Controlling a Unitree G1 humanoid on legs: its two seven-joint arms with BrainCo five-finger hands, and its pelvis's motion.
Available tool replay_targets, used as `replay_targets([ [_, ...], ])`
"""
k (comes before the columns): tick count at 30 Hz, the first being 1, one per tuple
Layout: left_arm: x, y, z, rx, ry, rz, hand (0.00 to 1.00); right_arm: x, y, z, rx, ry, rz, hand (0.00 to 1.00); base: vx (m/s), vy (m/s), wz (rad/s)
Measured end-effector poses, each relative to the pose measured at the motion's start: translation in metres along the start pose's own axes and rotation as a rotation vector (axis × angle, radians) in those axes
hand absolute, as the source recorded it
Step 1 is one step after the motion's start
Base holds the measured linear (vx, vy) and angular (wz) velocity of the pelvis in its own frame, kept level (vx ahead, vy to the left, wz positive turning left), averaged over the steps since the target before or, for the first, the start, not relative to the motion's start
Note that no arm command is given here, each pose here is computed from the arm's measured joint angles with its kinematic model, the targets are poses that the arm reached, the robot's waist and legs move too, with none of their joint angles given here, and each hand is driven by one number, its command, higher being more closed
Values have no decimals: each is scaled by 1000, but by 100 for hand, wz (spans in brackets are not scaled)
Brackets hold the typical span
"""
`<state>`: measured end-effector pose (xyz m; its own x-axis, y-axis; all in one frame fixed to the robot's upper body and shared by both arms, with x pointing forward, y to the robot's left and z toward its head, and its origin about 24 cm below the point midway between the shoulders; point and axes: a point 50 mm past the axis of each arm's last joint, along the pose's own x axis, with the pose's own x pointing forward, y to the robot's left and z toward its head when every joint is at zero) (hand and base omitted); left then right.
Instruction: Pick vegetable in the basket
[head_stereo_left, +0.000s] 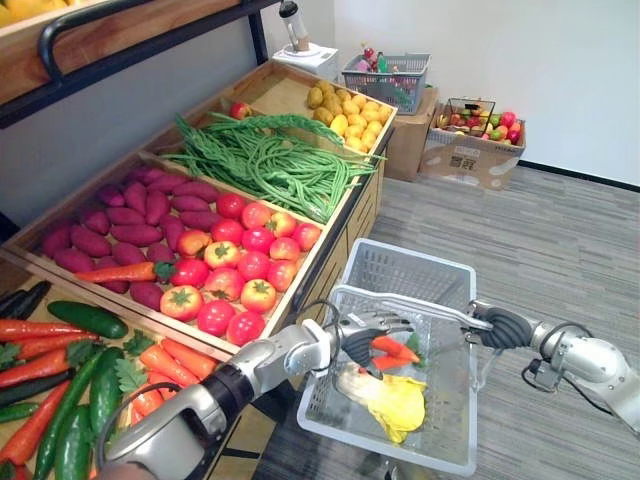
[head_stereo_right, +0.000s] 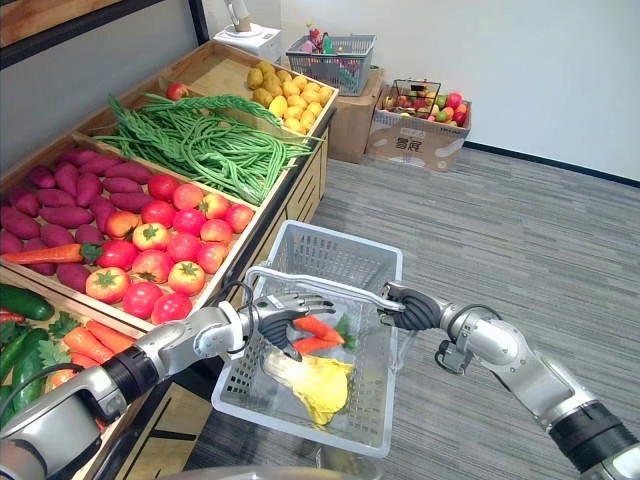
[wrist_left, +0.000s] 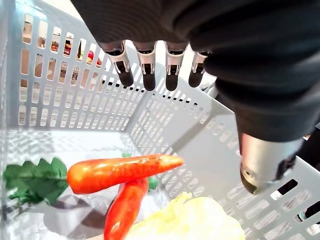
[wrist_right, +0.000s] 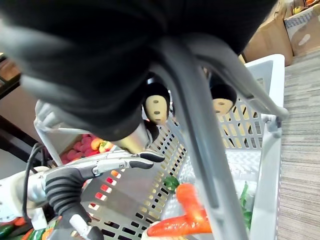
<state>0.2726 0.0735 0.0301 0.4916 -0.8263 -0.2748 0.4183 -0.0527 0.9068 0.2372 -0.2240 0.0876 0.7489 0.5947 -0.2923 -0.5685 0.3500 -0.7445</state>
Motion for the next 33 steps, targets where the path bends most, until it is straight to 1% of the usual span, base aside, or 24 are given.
replay_targets([
  [4, 5, 12, 7, 28, -37, 31, 0, -2, 2, -2, 12, 10, -5, 100, -66, -35, 19],
  [6, 8, 25, 25, 41, -116, 83, 0, -5, 3, -6, 25, 26, -23, 100, -66, -31, 21],
  [8, 10, 31, 42, 55, -191, 107, 0, -7, 2, -9, 31, 39, -39, 100, -61, -26, 25],
  [12, 9, 45, 77, 10, -355, 170, 0, -9, -1, -18, 70, 69, -111, 100, -81, -24, 25],
  [13, 5, 52, 93, -8, -434, 200, 0, -11, 2, -23, 75, 93, -132, 100, -89, -21, 27],
  [17, -2, 60, 123, -78, -603, 226, 0, -13, 10, -38, 97, 168, -167, 100, -109, -31, 35],
  [22, -8, 60, 140, -126, -695, 219, 0, -22, 17, -60, 127, 287, -205, 100, -109, -23, 26],
  [24, -12, 63, 146, -140, -727, 233, 0, -29, 19, -71, 156, 351, -261, 100, -93, -42, 42],
  [27, -19, 67, 151, -198, -767, 249, 0, -41, 19, -86, 199, 438, -330, 100, -84, -41, 36],
  [33, -36, 70, 158, -260, -810, 302, 0, -72, 37, -115, 333, 618, -497, 100, -50, -23, 65],
])
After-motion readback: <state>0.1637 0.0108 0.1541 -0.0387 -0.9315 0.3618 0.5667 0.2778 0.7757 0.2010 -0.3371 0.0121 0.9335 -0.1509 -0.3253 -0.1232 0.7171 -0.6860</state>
